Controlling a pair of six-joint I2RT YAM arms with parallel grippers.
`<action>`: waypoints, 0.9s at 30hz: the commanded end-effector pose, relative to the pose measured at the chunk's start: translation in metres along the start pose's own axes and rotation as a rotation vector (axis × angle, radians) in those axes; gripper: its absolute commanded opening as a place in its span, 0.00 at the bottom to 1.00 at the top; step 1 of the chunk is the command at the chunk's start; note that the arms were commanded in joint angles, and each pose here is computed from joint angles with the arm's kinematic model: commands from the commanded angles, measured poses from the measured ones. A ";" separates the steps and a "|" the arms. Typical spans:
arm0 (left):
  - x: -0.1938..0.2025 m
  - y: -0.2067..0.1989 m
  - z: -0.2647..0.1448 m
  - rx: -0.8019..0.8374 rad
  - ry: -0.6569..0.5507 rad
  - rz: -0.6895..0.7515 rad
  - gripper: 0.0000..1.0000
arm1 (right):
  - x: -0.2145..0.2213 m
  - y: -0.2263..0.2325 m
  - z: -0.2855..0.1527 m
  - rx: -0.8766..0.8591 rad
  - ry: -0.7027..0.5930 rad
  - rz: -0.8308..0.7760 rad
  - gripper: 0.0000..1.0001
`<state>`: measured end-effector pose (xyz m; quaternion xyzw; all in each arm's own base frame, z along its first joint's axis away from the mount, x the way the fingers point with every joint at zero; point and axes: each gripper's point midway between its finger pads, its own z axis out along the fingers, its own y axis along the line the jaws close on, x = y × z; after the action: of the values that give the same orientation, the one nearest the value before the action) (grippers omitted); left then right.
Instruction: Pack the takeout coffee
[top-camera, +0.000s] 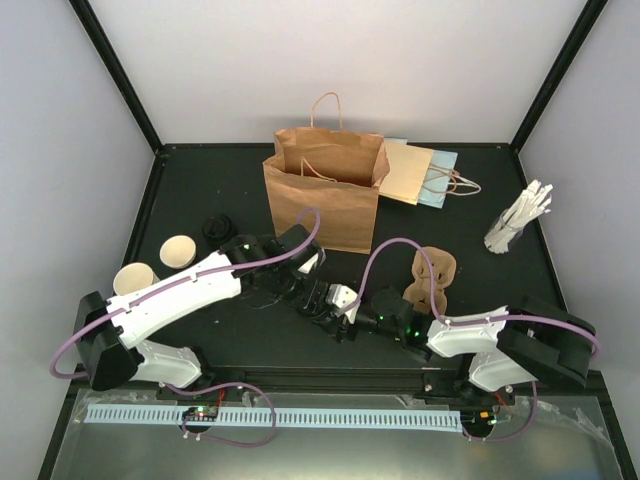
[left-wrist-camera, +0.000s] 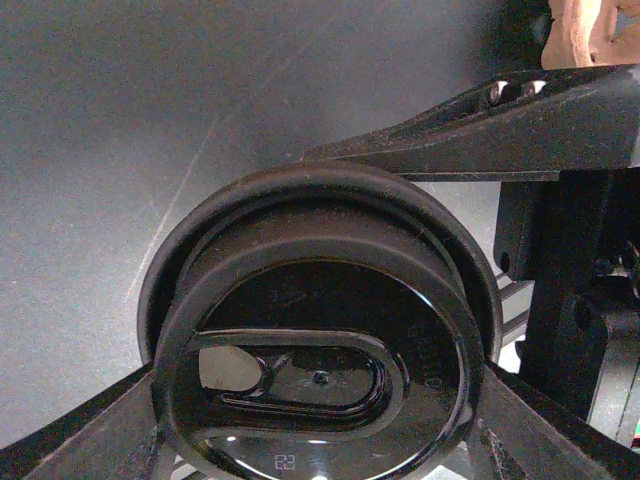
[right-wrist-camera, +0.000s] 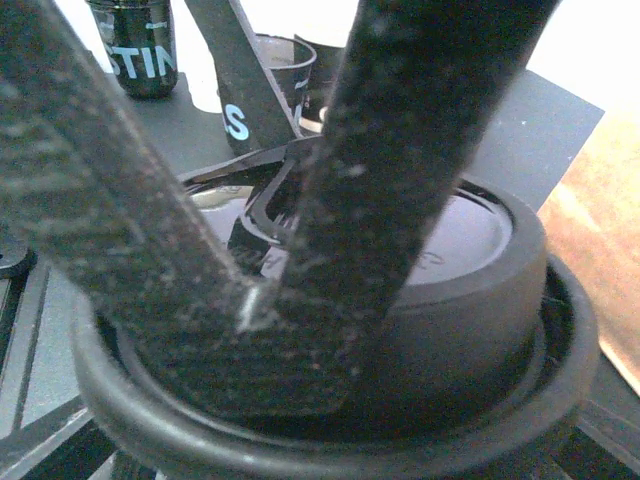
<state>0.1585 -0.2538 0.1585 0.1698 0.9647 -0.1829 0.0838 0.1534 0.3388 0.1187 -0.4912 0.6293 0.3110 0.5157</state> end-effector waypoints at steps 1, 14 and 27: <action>-0.007 0.019 -0.012 -0.132 -0.027 0.010 0.70 | -0.026 -0.005 -0.001 0.019 -0.098 -0.003 0.90; -0.026 0.046 -0.014 -0.329 -0.041 0.066 0.70 | -0.003 -0.012 -0.028 0.086 -0.002 0.052 1.00; -0.032 0.046 0.038 -0.331 0.033 0.087 0.68 | 0.004 -0.043 -0.072 0.250 0.052 0.381 1.00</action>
<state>0.2023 -0.2304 0.1200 0.1906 0.9769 -0.0082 0.0966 0.1612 0.2805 0.1498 -0.3678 0.7081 0.3142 0.5144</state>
